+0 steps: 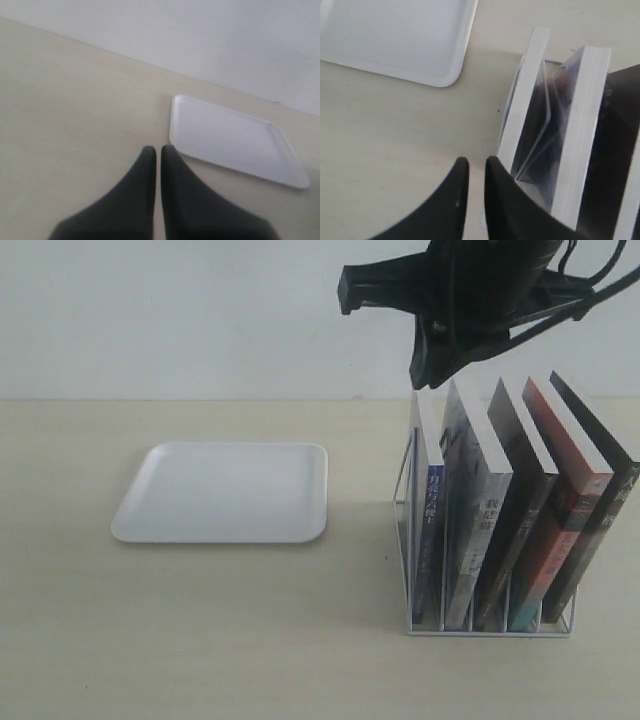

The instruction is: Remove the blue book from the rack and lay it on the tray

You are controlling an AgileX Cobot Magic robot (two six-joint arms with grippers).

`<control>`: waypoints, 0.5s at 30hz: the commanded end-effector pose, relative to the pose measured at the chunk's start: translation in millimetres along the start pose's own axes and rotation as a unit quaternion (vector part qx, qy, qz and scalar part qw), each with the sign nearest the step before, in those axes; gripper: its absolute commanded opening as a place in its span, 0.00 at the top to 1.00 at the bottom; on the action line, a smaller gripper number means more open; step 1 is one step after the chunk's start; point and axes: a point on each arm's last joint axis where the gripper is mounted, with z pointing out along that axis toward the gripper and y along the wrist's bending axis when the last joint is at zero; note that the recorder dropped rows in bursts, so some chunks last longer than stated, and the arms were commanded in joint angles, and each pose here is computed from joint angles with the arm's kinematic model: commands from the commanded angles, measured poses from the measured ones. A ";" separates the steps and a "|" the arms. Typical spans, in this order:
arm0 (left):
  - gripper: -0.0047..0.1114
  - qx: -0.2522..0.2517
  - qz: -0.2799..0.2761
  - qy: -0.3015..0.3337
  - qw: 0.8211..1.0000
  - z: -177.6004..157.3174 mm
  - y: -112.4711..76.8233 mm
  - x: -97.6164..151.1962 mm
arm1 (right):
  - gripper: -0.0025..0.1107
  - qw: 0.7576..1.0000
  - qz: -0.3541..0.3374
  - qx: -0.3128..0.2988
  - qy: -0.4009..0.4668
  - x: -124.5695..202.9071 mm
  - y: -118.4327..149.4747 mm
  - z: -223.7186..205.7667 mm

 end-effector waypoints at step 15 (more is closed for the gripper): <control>0.92 0.003 0.000 -0.007 1.000 -0.3 -0.6 -1.4 | 0.68 0.999 0.038 0.005 0.020 -3.1 2.3 18.3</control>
